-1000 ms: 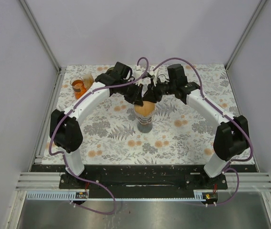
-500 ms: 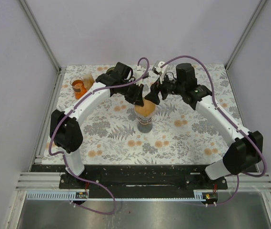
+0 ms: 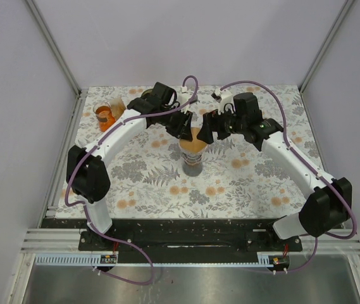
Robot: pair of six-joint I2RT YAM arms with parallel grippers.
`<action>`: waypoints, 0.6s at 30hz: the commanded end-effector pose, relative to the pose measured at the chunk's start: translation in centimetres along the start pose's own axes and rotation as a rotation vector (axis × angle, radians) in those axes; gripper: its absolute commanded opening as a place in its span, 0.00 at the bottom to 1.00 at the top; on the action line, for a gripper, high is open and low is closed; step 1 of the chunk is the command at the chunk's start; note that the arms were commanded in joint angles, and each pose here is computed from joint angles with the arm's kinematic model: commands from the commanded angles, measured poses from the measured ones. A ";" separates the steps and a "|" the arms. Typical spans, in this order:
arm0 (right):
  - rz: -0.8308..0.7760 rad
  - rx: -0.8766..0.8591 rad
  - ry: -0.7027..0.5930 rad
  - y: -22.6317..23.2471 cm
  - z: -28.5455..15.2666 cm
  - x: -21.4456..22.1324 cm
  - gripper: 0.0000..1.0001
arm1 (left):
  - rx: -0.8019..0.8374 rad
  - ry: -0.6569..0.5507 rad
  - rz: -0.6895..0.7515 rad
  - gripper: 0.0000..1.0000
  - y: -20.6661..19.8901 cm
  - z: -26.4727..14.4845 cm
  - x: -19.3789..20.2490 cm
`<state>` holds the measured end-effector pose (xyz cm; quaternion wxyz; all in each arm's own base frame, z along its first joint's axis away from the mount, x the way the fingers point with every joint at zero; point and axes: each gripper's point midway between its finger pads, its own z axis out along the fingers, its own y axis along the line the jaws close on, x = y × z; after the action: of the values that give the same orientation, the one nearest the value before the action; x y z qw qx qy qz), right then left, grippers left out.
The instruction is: Place the coffee filter in the dripper
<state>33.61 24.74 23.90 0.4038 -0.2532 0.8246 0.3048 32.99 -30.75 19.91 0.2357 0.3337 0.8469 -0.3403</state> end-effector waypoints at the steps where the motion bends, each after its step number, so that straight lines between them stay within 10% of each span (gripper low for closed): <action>1: 0.058 0.001 -0.024 0.5 -0.1 -0.5 0.87 | 0.024 -0.119 0.099 0.38 -2.1 -1.9 -3.6; 12: 0.052 -0.023 0.007 0.8 1.5 0.2 0.72 | 0.031 -0.088 0.121 0.38 -2.2 -0.2 -3.2; 18: 0.039 -0.018 0.015 0.8 1.6 0.5 0.71 | -0.010 -0.092 0.158 0.00 -1.8 -0.7 -3.1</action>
<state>33.31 25.79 21.66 0.3669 -0.2343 0.8427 0.3166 32.66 -32.15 20.60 0.2519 0.3613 0.8303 -0.3416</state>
